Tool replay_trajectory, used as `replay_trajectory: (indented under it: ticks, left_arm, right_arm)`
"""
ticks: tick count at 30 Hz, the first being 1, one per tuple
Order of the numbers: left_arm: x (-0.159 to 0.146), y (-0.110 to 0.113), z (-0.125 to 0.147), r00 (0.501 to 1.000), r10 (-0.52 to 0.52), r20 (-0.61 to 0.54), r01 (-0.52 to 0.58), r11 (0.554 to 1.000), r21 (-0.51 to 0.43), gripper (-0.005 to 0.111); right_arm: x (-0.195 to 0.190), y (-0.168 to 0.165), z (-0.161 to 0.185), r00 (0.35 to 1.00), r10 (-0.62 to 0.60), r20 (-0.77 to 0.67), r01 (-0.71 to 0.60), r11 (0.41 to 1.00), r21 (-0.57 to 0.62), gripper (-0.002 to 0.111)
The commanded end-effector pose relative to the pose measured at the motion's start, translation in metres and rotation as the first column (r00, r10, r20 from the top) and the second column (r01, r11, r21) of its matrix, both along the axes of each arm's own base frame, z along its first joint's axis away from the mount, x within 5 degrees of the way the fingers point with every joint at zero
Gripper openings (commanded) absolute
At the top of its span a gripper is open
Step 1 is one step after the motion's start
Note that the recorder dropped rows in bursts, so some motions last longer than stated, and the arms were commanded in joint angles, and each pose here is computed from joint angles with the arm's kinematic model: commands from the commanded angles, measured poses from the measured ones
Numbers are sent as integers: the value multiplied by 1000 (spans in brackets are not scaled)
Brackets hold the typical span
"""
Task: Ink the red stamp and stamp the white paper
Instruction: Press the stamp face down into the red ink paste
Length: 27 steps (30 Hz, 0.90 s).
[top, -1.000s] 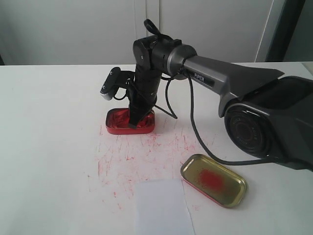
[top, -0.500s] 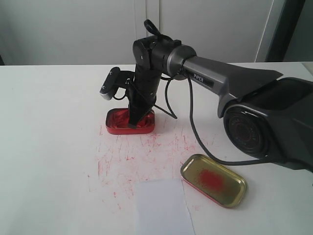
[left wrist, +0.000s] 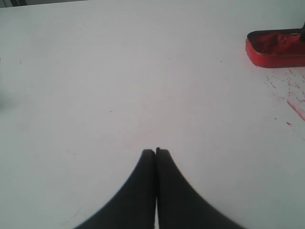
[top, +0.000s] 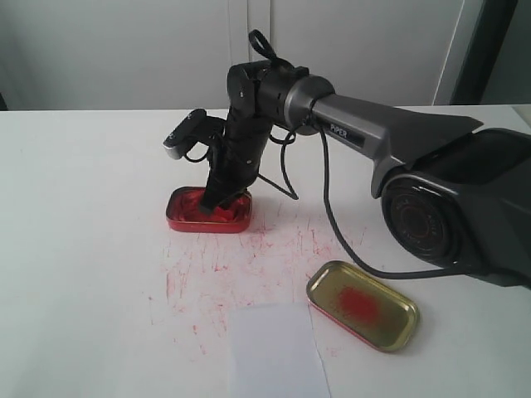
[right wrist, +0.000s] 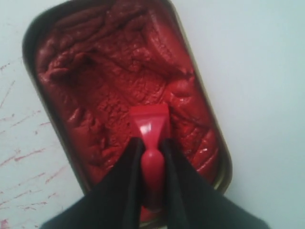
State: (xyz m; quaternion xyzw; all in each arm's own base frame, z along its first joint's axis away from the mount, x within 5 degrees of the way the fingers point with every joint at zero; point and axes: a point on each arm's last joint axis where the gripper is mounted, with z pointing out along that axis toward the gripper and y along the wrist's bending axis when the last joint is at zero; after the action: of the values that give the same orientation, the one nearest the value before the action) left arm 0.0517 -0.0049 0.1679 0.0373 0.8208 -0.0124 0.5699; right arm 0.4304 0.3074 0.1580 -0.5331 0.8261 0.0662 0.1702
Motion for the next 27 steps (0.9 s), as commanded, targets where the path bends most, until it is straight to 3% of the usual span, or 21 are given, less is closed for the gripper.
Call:
replay_trajectory:
  ticks: [1,13,27]
  left_arm:
    - [0,0,-1,1000,3,5,-3,1000,-2,0]
    - [0,0,-1,1000,3,5,-3,1000,-2,0]
    - [0,0,-1,1000,3,5,-3,1000,-2,0]
  right_arm:
    - [-2,1,10,998,-53,-22,54,997,55,0]
    - [-3,5,13,985,-146,-93,157,980,122,0]
    - [6,-5,17,920,-294,-258,356,904,238,0]
